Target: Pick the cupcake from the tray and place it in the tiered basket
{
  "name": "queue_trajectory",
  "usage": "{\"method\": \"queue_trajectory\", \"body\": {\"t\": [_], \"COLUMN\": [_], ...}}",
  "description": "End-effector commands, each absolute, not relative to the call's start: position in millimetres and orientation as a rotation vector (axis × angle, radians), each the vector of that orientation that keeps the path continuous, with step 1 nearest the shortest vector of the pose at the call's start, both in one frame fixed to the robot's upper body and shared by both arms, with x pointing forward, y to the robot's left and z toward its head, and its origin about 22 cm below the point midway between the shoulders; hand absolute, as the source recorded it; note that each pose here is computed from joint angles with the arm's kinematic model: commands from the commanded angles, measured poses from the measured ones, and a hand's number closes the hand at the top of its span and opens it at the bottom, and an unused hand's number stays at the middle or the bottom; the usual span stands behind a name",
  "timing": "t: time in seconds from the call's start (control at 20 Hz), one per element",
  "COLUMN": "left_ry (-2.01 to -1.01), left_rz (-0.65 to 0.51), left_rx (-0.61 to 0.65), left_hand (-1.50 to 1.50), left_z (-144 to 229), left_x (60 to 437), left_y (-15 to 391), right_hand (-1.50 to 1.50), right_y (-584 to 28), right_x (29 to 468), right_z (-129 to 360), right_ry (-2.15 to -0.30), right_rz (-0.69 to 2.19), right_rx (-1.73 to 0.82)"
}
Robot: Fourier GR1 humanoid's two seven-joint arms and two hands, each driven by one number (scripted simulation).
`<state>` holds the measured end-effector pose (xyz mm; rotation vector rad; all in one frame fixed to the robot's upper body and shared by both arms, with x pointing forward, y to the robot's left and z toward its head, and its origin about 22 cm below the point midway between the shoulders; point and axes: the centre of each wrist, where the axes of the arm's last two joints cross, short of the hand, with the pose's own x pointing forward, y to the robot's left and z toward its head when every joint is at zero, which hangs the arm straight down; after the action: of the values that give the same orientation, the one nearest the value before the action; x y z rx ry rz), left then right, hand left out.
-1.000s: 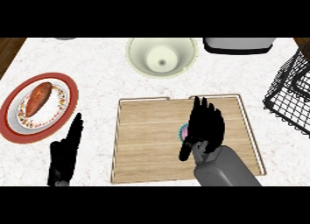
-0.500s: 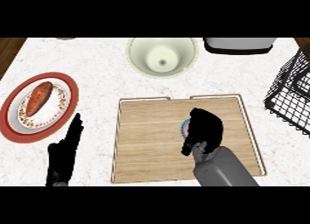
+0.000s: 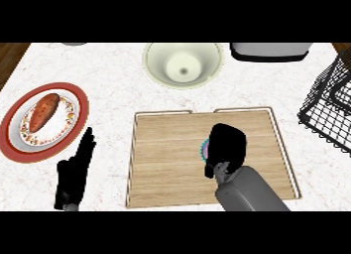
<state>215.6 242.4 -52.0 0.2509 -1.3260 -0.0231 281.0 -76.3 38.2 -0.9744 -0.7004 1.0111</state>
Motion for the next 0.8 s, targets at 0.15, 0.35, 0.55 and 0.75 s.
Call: {"method": "queue_trajectory", "body": {"t": [0.15,0.35,0.55,0.75], "left_ry": [-1.283,-1.255,-1.255,-1.267], "left_rz": [0.032,0.088,0.076,0.092], "left_rx": [0.294,0.332,0.335,0.321], "left_hand": [0.00,0.00,0.00,0.00], "left_z": [-60,-67,-70,-59], "left_x": [196,187,178,186], "left_y": [258,264,269,274], "right_hand": [1.50,1.50,1.50,1.50], "right_y": [-210,-311,-384,-429], "right_x": [254,237,223,197], "right_z": [29,35,82,112], "right_ry": [-0.629,-0.650,-0.832,-0.990], "right_rz": [0.996,0.952,0.779,0.535], "right_rx": [-1.074,-1.076,-1.106,-1.067]}}
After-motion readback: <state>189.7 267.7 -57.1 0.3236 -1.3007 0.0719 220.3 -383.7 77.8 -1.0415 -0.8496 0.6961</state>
